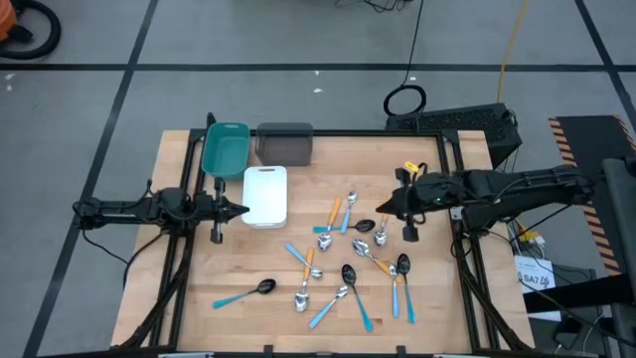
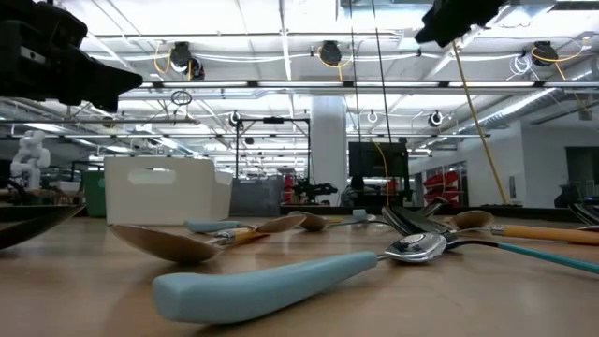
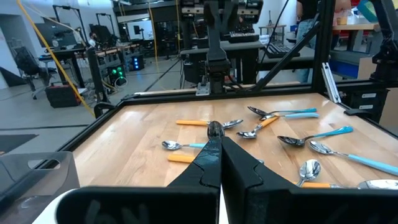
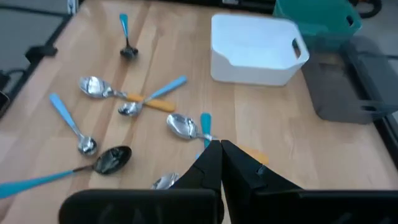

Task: Sort silverware by color (type)
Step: Put the top right orange spoon into the black bin

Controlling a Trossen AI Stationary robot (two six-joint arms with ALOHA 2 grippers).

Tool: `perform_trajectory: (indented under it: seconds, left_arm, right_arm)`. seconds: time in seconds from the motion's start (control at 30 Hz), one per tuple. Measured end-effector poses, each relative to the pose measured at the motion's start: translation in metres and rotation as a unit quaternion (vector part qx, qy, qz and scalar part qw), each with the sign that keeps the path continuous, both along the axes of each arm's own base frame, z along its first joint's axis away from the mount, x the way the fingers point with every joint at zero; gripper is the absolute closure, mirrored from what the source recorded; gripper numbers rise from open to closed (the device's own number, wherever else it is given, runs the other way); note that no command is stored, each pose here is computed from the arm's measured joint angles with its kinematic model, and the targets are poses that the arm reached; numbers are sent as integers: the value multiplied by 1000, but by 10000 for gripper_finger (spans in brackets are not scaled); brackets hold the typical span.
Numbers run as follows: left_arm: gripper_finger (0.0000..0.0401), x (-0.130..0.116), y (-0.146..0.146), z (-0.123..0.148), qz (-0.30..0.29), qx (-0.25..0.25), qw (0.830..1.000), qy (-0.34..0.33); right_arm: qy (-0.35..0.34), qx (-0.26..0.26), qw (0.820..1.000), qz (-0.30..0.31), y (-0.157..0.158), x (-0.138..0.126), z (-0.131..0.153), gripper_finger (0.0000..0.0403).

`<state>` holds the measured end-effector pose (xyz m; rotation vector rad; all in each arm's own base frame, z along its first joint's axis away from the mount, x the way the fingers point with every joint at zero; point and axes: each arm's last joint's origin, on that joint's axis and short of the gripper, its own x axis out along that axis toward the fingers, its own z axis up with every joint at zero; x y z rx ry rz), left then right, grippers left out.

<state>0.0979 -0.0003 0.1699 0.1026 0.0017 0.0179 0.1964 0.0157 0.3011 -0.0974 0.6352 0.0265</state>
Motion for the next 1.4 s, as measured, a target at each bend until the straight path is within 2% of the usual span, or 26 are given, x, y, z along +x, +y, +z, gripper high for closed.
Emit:
perform_trajectory:
  seconds: [0.4,0.47,0.57,0.7,0.83,1.1,1.27,1.4]
  left_arm:
    - [400,0,0,1,0,-6,1000,-1]
    - [400,0,0,1,0,-34,999,-2]
    - [400,0,0,0,-1,-115,993,2]
    - [400,0,0,2,-2,-123,992,-9]
    - [400,0,-2,5,-11,-139,990,-21]
    - [400,7,-10,14,-36,-140,989,-29]
    - [400,19,-17,37,-13,-132,991,8]
    - [400,40,-31,60,-6,-103,994,46]
  right_arm:
    - [108,-15,994,6,4,40,-44,403]
    - [127,-4,992,-6,5,45,-52,403]
    - [152,17,988,-26,7,52,-63,403]
    - [173,28,984,-33,14,60,-76,401]
    - [161,31,986,-19,24,70,-84,396]
    - [130,24,991,14,39,85,-93,395]
    - [138,21,990,19,41,85,-96,395]
    - [144,29,989,12,42,84,-97,394]
